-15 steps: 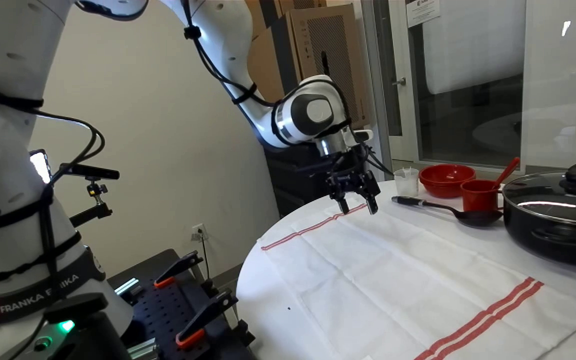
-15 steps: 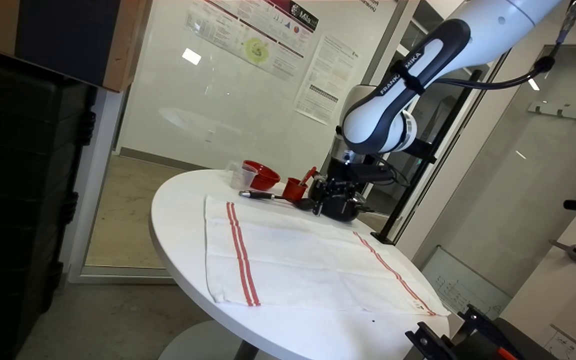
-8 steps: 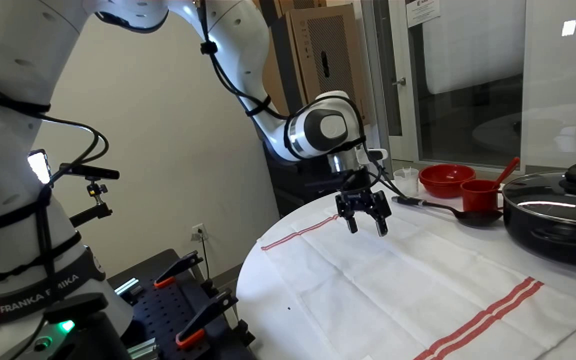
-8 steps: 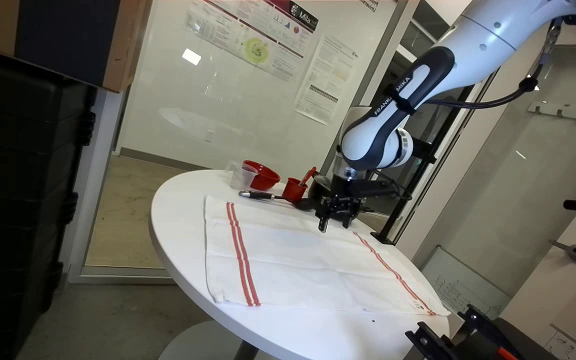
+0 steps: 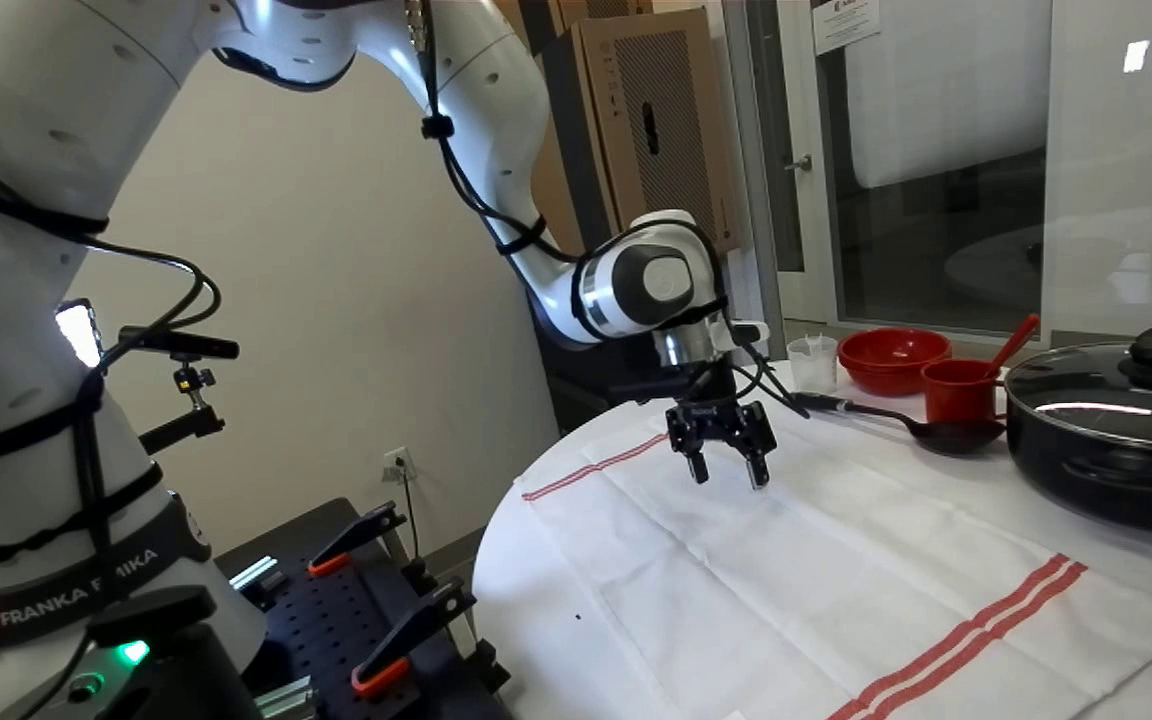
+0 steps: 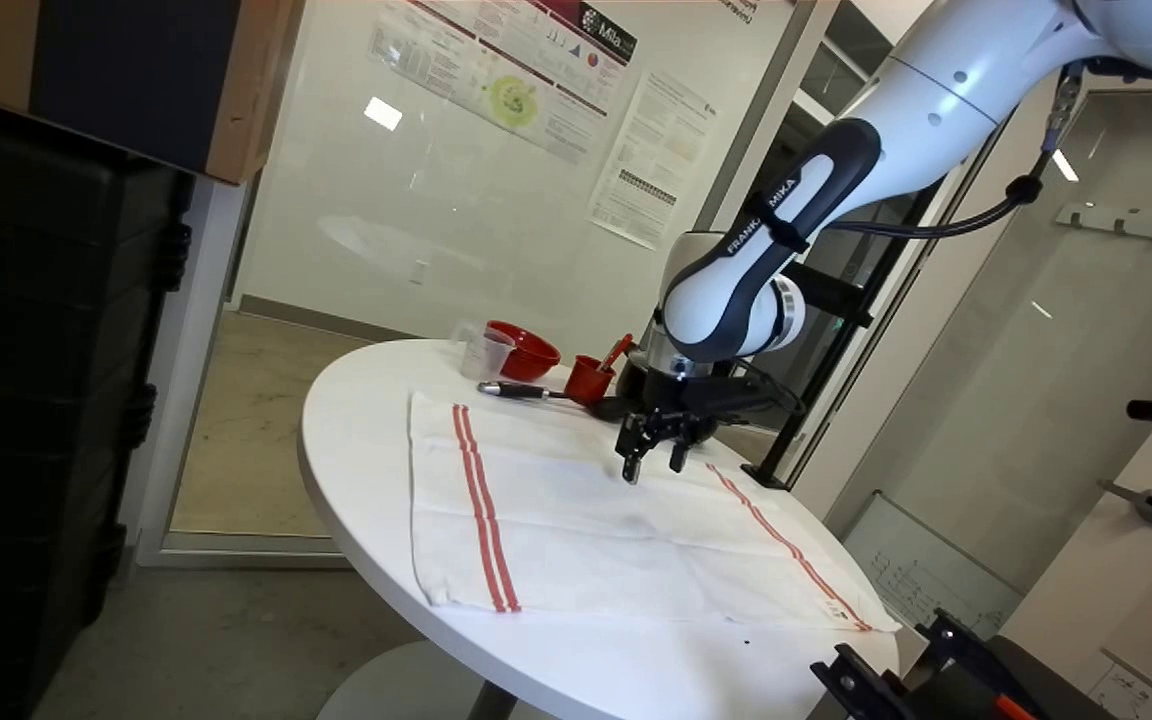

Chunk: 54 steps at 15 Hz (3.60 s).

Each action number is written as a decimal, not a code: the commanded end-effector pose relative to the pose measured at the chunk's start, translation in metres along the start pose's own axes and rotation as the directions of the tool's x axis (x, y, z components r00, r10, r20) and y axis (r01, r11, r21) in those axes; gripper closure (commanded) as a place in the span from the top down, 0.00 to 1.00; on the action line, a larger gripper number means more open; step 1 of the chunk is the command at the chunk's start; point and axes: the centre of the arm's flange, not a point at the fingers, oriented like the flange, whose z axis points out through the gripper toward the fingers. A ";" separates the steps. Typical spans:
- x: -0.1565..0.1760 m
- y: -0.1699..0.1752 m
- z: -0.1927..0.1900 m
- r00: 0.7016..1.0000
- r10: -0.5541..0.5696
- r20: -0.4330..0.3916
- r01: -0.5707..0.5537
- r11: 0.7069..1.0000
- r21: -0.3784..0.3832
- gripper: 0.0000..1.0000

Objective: Scrunch up the towel on the table

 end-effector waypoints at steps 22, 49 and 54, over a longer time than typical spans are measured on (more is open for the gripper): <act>-0.004 -0.002 -0.004 0.994 -0.109 -0.033 0.112 0.985 0.131 0.00; -0.090 -0.011 -0.346 0.898 0.410 -0.161 -0.369 0.900 0.233 0.00; -0.075 -0.006 -0.338 0.826 0.560 -0.062 -0.531 0.811 0.244 0.00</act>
